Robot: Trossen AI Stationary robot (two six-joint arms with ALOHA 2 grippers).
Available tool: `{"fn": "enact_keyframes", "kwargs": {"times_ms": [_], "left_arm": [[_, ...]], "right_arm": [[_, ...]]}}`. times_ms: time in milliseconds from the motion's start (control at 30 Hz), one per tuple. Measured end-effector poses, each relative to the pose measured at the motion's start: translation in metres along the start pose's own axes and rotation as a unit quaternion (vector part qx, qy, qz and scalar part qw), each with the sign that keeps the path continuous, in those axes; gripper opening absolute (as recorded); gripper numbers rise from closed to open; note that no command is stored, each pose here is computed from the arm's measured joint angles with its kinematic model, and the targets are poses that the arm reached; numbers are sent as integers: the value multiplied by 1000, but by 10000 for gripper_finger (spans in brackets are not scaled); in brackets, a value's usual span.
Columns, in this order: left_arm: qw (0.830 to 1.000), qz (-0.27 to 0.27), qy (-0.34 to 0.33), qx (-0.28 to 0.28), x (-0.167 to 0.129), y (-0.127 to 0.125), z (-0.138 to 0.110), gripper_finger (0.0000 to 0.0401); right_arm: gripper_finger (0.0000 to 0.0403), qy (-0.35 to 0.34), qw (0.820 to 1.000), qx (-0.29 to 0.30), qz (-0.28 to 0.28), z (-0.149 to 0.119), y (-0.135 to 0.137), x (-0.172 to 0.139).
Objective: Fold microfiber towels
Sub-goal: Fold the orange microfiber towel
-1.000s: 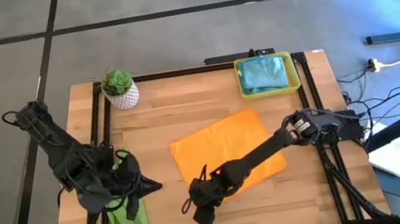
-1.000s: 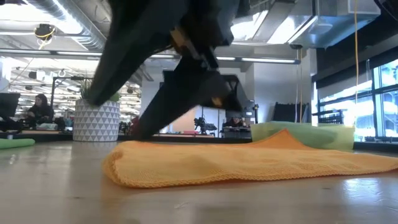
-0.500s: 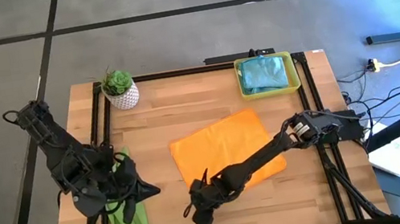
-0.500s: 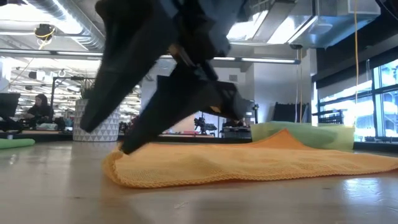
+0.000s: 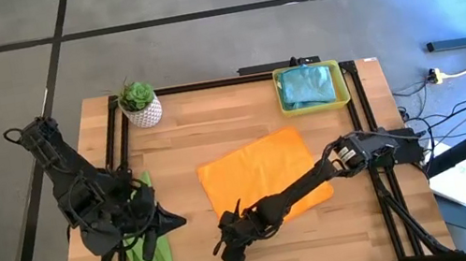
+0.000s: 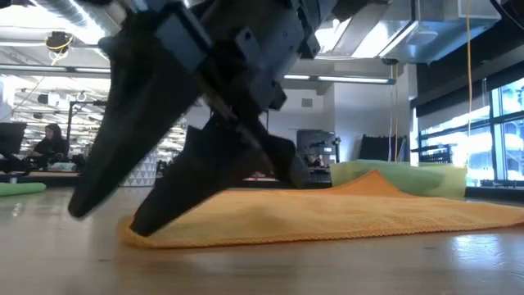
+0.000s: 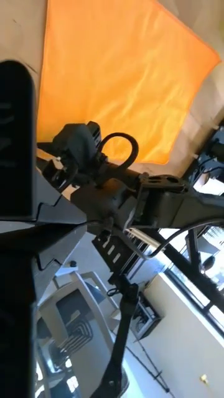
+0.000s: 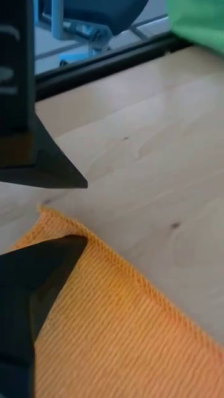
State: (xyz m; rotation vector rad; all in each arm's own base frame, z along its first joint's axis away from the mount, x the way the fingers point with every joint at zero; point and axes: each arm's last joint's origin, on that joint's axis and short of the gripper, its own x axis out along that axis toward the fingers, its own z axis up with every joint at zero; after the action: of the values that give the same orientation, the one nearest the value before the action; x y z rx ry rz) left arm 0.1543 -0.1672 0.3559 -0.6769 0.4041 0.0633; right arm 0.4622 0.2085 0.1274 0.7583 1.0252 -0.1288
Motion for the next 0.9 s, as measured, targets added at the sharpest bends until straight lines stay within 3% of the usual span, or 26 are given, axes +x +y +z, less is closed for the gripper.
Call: {"fn": "enact_keyframes", "kwargs": {"times_ms": [233, 533, 667, 800, 900], "left_arm": [[999, -3, -9, -35, 0, -1, 1, 4], [999, -7, -12, -39, 0, -2, 2, 4], [999, -7, -13, -32, 0, -2, 2, 4], [1000, -2, -12, -20, 0, -1, 1, 4], [1000, 0, -4, 20, 0, 0, 0, 4]], "right_arm": [[118, -2, 1000, -12, 5, -4, 1, 6], [48, 6, 1000, -23, -8, -7, -2, 8], [7, 25, 999, -34, 2, -8, -1, 7], [8, 61, 996, -59, 13, -10, 2, -3], [4, 88, 992, -84, 19, -11, 6, -17]]}}
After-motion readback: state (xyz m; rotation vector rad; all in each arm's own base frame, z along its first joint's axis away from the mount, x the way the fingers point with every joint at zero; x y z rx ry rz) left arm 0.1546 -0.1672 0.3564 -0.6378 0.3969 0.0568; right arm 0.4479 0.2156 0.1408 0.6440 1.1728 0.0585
